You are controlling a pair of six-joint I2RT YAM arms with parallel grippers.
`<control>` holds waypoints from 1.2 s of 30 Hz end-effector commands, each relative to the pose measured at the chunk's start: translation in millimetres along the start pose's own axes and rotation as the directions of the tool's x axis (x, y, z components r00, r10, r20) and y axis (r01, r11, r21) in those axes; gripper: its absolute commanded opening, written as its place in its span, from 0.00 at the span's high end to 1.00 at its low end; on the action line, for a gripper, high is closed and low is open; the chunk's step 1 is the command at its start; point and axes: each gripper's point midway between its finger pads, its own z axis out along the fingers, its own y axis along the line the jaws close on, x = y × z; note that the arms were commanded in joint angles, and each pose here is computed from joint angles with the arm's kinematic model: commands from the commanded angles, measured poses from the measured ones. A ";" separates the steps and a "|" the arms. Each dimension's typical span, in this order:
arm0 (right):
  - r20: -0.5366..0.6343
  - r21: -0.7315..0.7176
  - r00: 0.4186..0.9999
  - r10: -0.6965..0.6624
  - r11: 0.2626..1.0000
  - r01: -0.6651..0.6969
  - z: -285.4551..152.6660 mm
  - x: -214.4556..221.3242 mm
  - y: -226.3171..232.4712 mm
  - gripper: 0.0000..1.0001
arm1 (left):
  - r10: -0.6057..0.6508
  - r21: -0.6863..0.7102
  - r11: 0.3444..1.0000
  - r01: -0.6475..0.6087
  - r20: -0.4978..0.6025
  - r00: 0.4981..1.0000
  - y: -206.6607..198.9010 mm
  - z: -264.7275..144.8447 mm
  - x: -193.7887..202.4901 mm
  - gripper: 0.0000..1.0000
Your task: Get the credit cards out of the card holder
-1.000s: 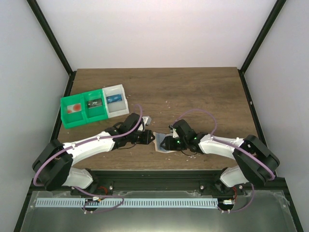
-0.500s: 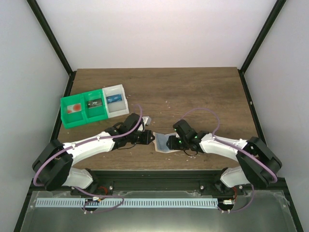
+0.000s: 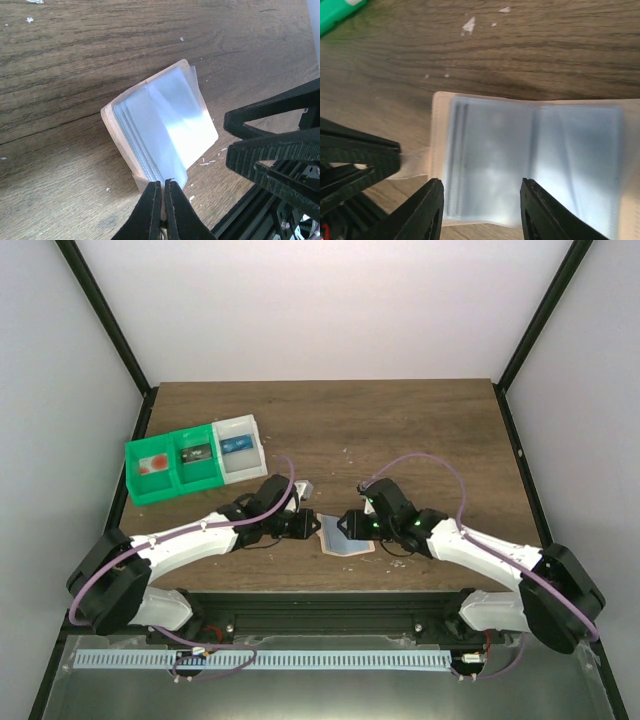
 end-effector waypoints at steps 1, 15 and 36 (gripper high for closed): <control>-0.040 -0.121 0.999 -0.024 0.992 0.019 5.4 7.7 22.9 0.58 | 0.006 0.026 1.000 -0.007 0.025 1.000 -7.5 -3.7 -4.7 1.00; -0.171 -0.116 0.984 -0.056 0.993 0.037 34.9 43.5 27.0 0.70 | 0.003 0.024 1.000 -0.004 0.021 1.000 -8.7 -4.1 -6.1 1.00; -0.135 0.074 0.990 -0.043 0.996 0.053 31.4 39.1 -7.6 0.95 | -0.003 0.019 1.000 0.002 0.021 1.000 -7.6 -3.2 -5.9 1.00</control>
